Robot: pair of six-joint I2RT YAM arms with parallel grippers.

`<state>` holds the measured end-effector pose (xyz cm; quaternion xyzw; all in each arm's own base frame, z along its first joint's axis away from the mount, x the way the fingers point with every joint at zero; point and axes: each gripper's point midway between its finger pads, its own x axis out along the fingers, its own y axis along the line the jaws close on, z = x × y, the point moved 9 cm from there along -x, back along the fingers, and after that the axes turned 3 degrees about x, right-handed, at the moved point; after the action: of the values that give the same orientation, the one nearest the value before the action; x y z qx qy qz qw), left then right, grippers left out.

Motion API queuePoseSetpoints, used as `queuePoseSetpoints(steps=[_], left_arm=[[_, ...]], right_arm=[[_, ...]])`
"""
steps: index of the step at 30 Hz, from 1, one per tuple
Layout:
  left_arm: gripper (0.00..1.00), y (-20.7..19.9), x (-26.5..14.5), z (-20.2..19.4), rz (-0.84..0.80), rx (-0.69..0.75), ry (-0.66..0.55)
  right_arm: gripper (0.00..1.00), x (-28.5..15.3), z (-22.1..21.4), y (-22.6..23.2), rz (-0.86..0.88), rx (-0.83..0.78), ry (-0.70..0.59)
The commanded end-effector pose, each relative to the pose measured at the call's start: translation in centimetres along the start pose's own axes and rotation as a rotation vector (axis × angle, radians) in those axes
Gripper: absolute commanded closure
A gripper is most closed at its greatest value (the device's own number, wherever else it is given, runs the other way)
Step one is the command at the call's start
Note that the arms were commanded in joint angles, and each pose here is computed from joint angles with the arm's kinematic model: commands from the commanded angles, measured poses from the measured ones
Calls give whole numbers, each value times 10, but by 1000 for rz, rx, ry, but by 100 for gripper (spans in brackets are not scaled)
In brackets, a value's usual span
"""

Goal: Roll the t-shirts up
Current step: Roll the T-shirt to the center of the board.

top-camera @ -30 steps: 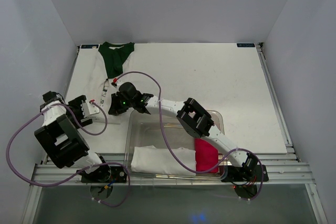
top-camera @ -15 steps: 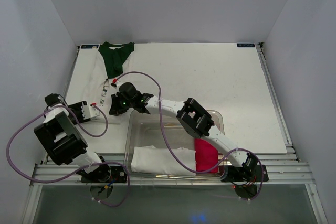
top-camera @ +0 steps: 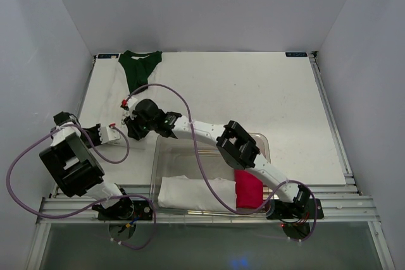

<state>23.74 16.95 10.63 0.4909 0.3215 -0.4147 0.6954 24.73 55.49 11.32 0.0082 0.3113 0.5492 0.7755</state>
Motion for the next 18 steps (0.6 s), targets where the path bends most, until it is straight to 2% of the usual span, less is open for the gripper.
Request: queuePoseSetpoints(steps=[1, 3, 6, 12, 14, 15, 18], left_arm=[[100, 19, -10, 7, 3, 185, -61], [100, 22, -13, 9, -14, 163, -89], [100, 19, -11, 11, -61, 128, -134], [100, 16, -11, 10, -115, 120, -150], [100, 16, -11, 10, -115, 121, -148], [100, 16, -12, 11, -115, 119, -148], [100, 16, -13, 12, -107, 122, -153]], right_arm=[[60, -34, 49, 20, -16, -213, -93], [54, -38, 42, 17, 4, -288, -57], [52, -44, 35, 15, 50, -415, -29], [42, -40, 18, 22, 135, -602, 65], [38, -36, 11, 26, 103, -614, 82], [33, -35, 8, 27, 82, -631, 89], [26, -27, 2, 24, -114, -664, 91]])
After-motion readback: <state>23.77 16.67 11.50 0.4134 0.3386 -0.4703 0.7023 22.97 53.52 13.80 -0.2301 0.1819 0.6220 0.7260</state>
